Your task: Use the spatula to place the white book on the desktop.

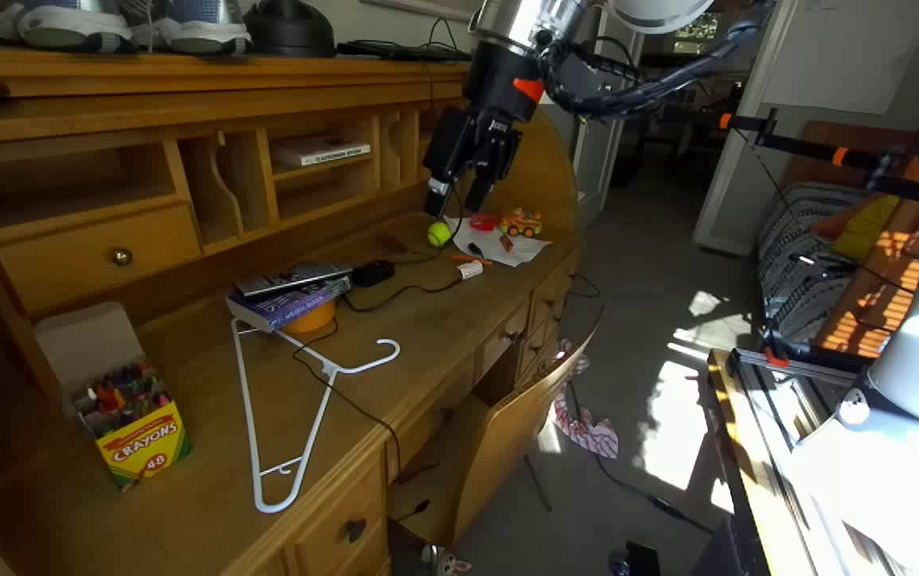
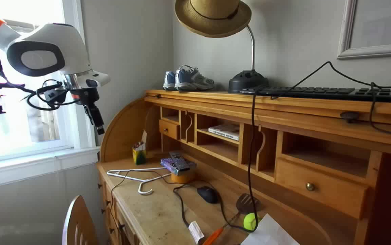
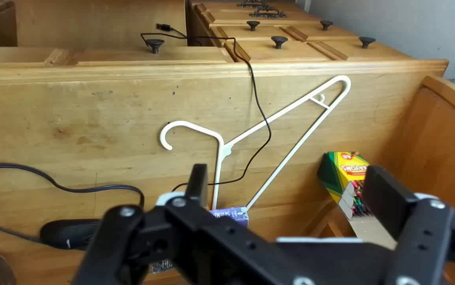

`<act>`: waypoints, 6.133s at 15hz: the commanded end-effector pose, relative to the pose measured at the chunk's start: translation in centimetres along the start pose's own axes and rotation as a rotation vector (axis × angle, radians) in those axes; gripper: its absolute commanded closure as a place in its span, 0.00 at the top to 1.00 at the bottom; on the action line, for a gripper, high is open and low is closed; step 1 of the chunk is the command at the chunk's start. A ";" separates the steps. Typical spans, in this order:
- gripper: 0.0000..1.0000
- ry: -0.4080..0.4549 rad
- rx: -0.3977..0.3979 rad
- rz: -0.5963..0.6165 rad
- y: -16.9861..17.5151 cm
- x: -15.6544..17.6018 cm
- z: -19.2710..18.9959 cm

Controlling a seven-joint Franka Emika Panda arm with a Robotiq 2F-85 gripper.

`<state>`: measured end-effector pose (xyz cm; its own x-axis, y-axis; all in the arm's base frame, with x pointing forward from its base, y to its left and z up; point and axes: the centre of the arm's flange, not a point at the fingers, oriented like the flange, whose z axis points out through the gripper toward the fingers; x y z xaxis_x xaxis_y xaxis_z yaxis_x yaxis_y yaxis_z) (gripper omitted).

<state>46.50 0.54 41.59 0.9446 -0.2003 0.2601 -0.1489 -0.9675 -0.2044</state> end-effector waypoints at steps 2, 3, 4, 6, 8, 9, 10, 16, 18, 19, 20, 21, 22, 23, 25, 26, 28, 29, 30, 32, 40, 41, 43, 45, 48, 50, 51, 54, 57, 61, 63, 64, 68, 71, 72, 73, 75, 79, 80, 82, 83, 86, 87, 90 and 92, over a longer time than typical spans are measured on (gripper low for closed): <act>1.00 -0.001 0.000 0.000 0.0 0.0 0.0; 1.00 -0.001 0.000 0.000 0.0 0.0 0.0; 1.00 -0.001 0.000 0.000 0.0 0.0 0.0; 1.00 0.004 0.002 0.022 0.7 0.3 0.2; 1.00 0.030 0.008 0.011 3.2 1.4 0.3; 1.00 0.048 -0.004 0.010 4.8 1.9 0.3; 1.00 0.040 -0.014 -0.004 6.8 2.5 0.3; 1.00 -0.020 -0.064 -0.079 19.0 5.2 1.9; 1.00 0.004 -0.095 -0.089 22.6 6.4 3.2; 1.00 0.007 -0.102 -0.087 24.4 7.2 3.9; 1.00 0.007 -0.098 -0.078 25.7 7.8 4.7; 1.00 0.003 -0.090 -0.069 27.1 8.5 5.2; 1.00 -0.002 -0.096 -0.068 28.2 9.1 5.9; 1.00 -0.013 -0.097 -0.069 29.5 9.7 6.5; 1.00 -0.023 -0.125 -0.065 31.7 10.6 8.2; 1.00 -0.025 -0.148 -0.068 32.7 10.7 8.9; 1.00 -0.040 -0.168 -0.065 34.6 10.8 10.6; 1.00 -0.047 -0.177 -0.069 35.4 10.9 11.5; 1.00 -0.049 -0.191 -0.066 36.3 11.0 12.1; 1.00 -0.053 -0.235 0.036 37.6 11.8 13.3; 1.00 -0.048 -0.222 0.023 37.3 10.9 12.9; 1.00 -0.051 -0.227 -0.001 38.0 11.5 13.3; 1.00 -0.049 -0.232 -0.019 39.0 12.4 13.9; 1.00 -0.051 -0.233 -0.039 40.0 13.2 14.4; 1.00 -0.074 -0.235 -0.054 41.2 14.0 15.7; 1.00 -0.092 -0.238 -0.070 41.9 14.2 17.1; 1.00 -0.107 -0.235 -0.071 42.2 14.3 17.7; 1.00 -0.129 -0.226 -0.084 43.0 14.5 19.4; 1.00 -0.124 -0.219 -0.098 43.6 15.1 20.1; 1.00 -0.151 -0.159 -0.135 44.5 15.9 20.7; 1.00 -0.162 -0.138 -0.146 44.9 16.1 20.9; 1.00 -0.167 -0.135 -0.155 45.1 16.2 21.1; 1.00 -0.148 -0.122 -0.179 45.6 16.6 21.6; 1.00 -0.130 -0.104 -0.184 45.6 16.9 22.4; 1.00 -0.134 -0.102 -0.185 45.5 16.9 22.6; 1.00 -0.136 -0.099 -0.186 45.4 17.0 22.9; 0.99 -0.138 -0.098 -0.188 45.3 17.1 23.3; 0.95 -0.144 -0.100 -0.190 45.2 17.2 23.2; 0.94 -0.150 -0.104 -0.183 45.2 17.2 23.0; 0.90 -0.173 -0.116 -0.177 45.3 17.0 22.3; 0.86 -0.187 -0.111 -0.180 45.4 16.9 22.0; 0.78 -0.216 -0.109 -0.177 45.7 16.8 21.8; 0.77 -0.220 -0.101 -0.176 45.8 16.8 21.8; 0.72 -0.229 -0.092 -0.169 45.7 16.6 22.0; 0.68 -0.236 -0.091 -0.169 45.6 16.6 22.0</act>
<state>61.57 -43.40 15.86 0.9963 -0.0088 0.0860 -0.0015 -0.9963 -0.0854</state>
